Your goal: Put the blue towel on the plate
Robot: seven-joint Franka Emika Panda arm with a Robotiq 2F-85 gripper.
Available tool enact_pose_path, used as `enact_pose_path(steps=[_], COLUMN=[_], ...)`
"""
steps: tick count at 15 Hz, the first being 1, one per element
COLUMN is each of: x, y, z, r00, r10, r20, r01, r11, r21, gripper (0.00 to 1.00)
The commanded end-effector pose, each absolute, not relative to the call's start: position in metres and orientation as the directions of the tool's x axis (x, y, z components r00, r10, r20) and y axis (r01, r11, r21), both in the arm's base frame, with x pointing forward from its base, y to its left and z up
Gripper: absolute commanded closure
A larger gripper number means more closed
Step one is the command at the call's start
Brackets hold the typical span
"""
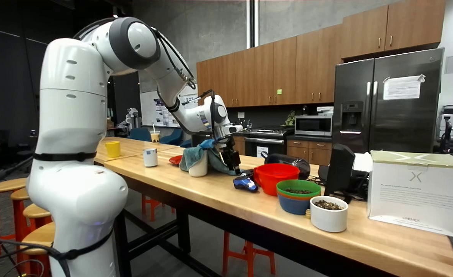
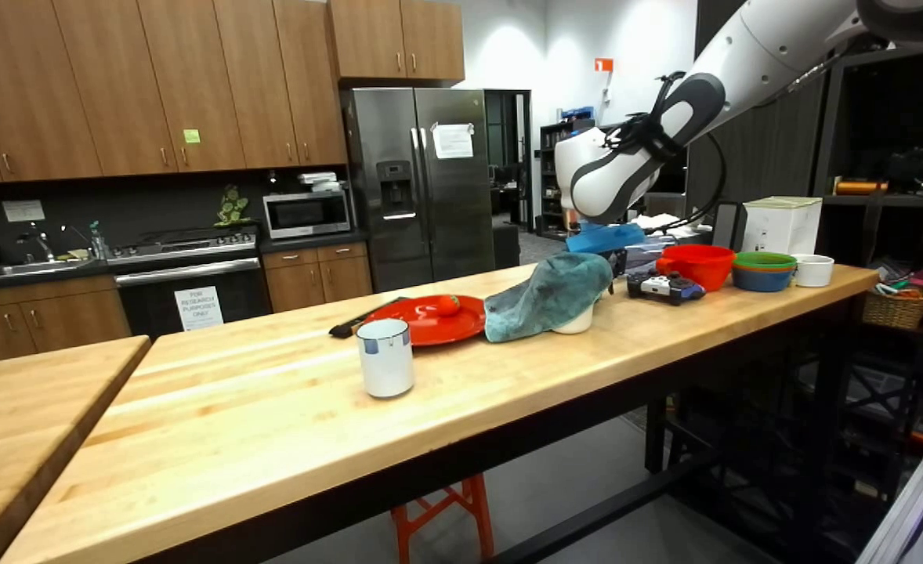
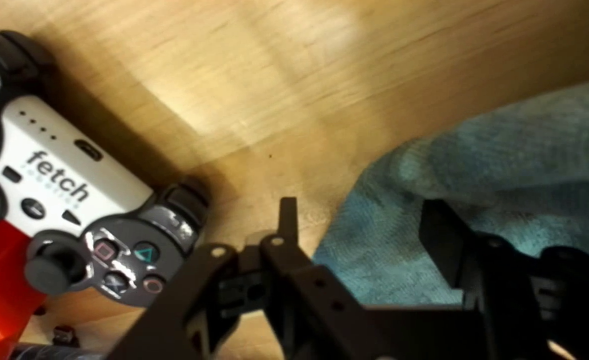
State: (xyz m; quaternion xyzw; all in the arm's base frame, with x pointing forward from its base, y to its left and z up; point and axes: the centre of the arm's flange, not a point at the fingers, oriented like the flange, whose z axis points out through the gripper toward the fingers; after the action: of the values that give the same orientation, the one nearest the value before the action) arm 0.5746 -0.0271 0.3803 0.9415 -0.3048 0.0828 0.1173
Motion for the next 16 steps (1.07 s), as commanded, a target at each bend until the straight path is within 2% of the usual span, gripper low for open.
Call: enact_pose_path(steps=[1, 5, 11, 16], x=[0.576, 0.577, 0.582, 0.607], y=[-0.028, -0.028, -0.03, -0.023], z=[0.38, 0.381, 0.399, 0.46], r00=[0.8, 0.8, 0.805, 0.81], r10=[-0.555, -0.555, -0.537, -0.465], r20=[0.227, 0.23, 0.252, 0.358], r01=[-0.592, -0.591, -0.58, -0.535], r11=[-0.792, -0.794, -0.801, -0.835], r21=[0.149, 0.142, 0.149, 0.127], gripper=[0.68, 0.98, 0.99, 0.99])
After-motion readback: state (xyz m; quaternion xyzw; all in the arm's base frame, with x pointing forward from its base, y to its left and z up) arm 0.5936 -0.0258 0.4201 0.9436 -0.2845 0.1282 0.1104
